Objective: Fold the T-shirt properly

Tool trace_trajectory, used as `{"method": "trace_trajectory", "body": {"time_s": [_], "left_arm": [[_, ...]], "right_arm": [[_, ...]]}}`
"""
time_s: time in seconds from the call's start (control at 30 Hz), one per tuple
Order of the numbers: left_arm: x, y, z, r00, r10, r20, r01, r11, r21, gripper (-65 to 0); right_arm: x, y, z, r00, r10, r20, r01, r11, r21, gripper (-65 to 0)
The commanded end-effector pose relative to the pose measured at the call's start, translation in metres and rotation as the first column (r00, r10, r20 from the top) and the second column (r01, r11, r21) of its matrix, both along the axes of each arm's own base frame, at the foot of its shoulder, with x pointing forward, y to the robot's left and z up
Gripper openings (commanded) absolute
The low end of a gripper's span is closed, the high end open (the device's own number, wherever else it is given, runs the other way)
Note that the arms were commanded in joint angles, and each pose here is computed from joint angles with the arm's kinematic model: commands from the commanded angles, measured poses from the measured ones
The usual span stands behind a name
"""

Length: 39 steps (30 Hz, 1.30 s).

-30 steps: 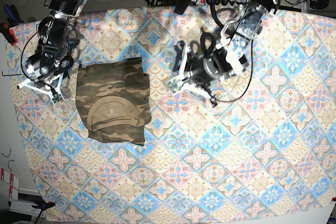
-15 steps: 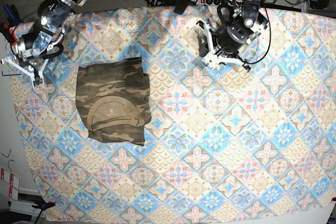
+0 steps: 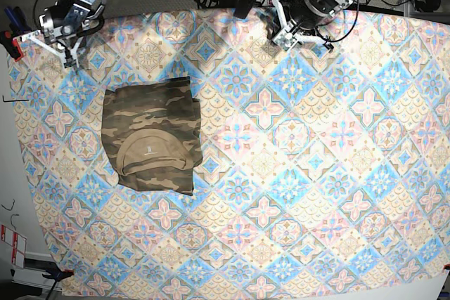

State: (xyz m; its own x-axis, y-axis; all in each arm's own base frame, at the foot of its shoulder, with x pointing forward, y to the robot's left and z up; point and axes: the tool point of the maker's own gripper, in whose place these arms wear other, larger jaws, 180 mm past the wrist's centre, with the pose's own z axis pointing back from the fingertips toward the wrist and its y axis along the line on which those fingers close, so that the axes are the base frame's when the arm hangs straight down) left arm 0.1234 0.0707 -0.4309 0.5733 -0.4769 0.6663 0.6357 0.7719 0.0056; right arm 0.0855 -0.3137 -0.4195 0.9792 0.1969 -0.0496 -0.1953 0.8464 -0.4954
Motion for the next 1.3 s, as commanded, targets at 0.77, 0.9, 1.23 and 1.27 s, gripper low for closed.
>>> {"method": "trace_trajectory", "body": {"time_s": [0.77, 0.9, 1.23, 1.27], "left_arm": [[-0.093, 0.012, -0.024, 0.976, 0.027, -0.217, -0.024, 1.0, 0.018, -65.0], [-0.126, 0.025, -0.051, 0.945, 0.02, -0.325, -0.008, 0.999, 0.039, -65.0], [-0.166, 0.026, -0.077, 0.909, 0.046, -0.413, -0.053, 0.999, -0.004, -65.0], [-0.17, 0.027, -0.082, 0.903, 0.049, -0.427, -0.055, 0.998, -0.002, -65.0]], "right_arm": [[-0.094, -0.003, -0.003, 0.979, -0.006, -0.204, 0.003, 1.0, -0.011, -61.2], [-0.111, 0.009, -0.02, 0.971, -0.011, -0.238, 0.026, 0.998, 0.06, -61.2], [-0.137, 0.049, -0.081, 0.972, 0.01, -0.234, 0.057, 0.959, 0.276, -61.2], [-0.137, 0.055, -0.086, 0.976, 0.002, -0.217, 0.066, 0.95, 0.305, -61.2]]}}
